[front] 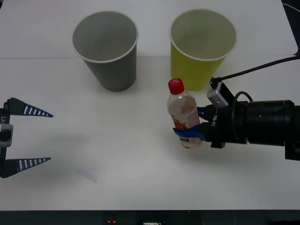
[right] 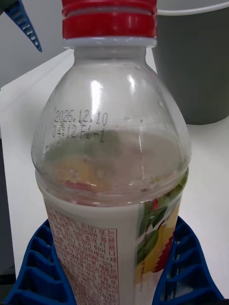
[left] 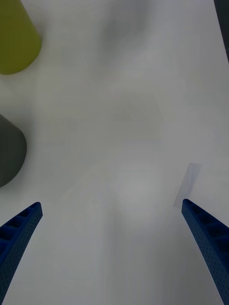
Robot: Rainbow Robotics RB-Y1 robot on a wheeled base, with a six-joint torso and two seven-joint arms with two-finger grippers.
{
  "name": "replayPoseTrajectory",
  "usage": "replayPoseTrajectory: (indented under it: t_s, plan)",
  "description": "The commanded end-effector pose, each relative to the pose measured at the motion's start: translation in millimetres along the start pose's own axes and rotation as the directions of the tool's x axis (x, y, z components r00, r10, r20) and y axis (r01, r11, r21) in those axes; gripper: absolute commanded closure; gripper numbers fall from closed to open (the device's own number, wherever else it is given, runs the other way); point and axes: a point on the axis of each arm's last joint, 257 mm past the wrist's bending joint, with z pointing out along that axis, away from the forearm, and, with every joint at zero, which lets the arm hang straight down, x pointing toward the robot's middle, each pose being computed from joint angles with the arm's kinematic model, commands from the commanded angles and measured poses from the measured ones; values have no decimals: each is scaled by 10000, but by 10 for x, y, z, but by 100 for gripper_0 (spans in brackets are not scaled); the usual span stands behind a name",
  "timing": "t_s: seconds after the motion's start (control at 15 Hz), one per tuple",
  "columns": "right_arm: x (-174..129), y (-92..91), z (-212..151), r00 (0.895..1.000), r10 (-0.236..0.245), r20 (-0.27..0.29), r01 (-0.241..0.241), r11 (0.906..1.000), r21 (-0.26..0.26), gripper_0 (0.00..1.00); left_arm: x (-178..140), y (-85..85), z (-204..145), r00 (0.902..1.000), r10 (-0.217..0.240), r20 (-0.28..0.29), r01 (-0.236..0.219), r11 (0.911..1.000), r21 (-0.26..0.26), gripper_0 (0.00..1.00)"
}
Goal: Put the can into the green bin and the plastic bottle into the gray bin
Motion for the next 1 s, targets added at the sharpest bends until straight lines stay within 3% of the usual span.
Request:
replayPoseTrajectory:
  t_s: [0.07, 0.27, 0.67, 1.0]
  plan:
    - [-185, -11, -60, 9981, 155, -589, -144, 9997, 181, 100, 0, 0, 0, 10000, 0, 0, 0, 10000, 0, 0]
    - [-374, -38, -107, 9925, 282, -1186, -236, 9989, 396, 100, 0, 0, 0, 10000, 0, 0, 0, 10000, 0, 0]
    - [-786, -96, -104, 9828, -952, -1583, 1001, 9947, 235, 100, 0, 0, 0, 10000, 0, 0, 0, 10000, 0, 0]
    - [-1187, -246, 152, 9616, -1875, -2003, 1918, 9814, 23, 100, 0, 0, 0, 10000, 0, 0, 0, 10000, 0, 0]
